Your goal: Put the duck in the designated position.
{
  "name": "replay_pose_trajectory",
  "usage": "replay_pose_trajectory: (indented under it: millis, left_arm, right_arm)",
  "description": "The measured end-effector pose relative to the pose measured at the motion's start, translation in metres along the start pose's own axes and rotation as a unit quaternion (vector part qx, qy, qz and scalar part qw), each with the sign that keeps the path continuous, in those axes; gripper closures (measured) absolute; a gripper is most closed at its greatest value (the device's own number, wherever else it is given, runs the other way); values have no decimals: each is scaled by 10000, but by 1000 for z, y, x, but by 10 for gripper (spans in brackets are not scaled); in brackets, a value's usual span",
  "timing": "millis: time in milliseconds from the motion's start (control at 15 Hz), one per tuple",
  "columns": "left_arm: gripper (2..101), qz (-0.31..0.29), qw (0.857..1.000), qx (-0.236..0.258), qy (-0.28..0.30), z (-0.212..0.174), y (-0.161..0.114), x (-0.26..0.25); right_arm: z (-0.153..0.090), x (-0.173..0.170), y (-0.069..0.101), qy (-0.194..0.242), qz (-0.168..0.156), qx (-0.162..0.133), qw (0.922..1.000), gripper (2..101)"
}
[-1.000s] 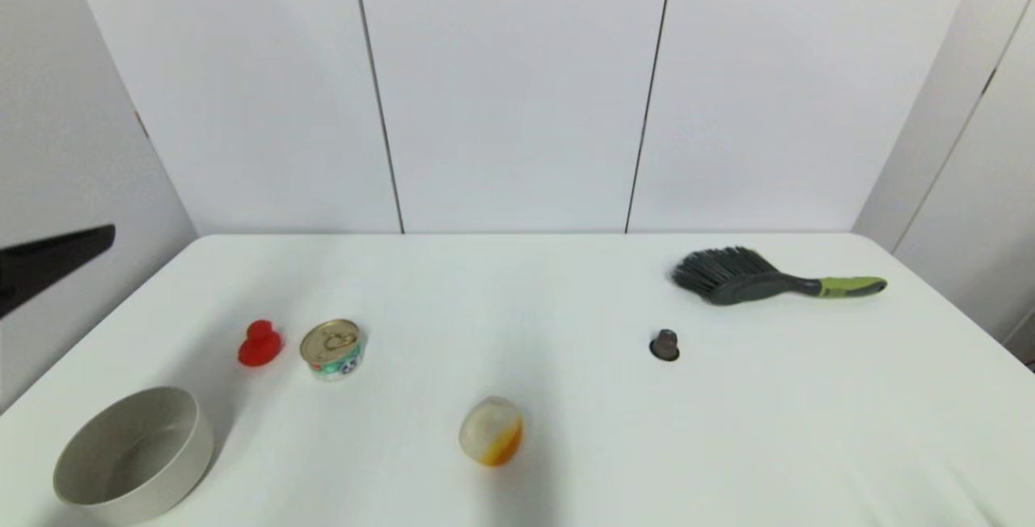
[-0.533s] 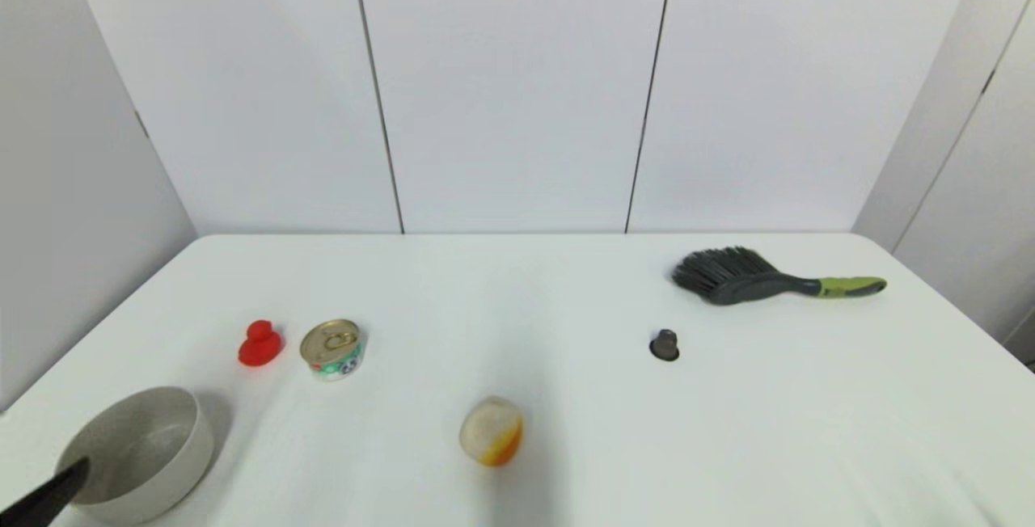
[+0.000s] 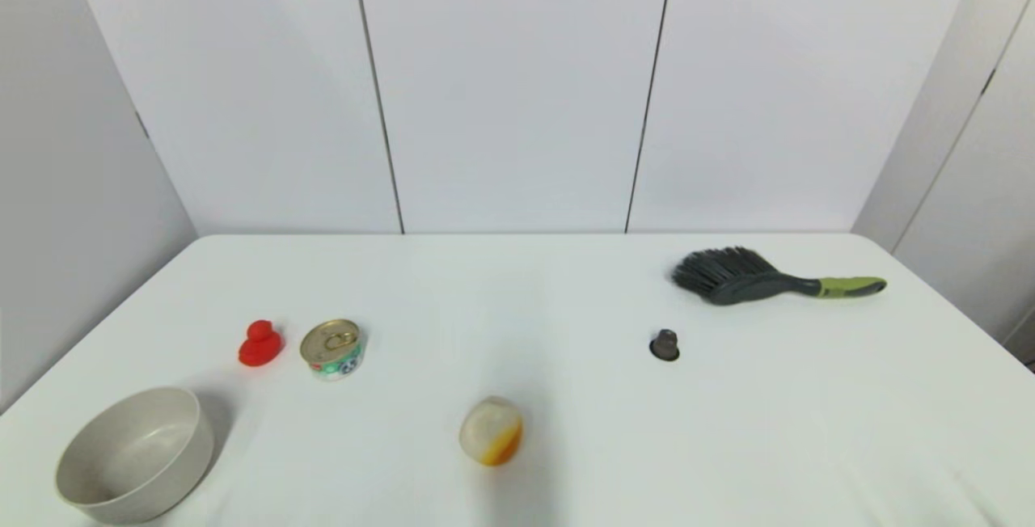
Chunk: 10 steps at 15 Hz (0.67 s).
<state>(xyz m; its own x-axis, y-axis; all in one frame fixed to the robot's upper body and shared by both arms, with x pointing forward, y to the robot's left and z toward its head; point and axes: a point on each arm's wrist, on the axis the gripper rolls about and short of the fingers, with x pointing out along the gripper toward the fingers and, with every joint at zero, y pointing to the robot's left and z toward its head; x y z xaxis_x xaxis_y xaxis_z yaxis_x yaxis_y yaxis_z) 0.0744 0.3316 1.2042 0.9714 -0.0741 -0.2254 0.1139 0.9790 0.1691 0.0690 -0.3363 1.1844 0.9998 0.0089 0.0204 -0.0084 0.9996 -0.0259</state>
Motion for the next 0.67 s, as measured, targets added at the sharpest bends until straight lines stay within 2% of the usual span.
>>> replay_pose_trajectory:
  millis: [400, 667]
  left_arm:
    - [58, 306, 9982, -135, -493, -19, -3, 1]
    - [55, 400, 9910, -664, -1095, -20, -3, -1]
  right_arm:
    - [0, 0, 0, -2, 0, 0, 10000, 43]
    - [0, 0, 0, 0, 0, 2, 10000, 43]
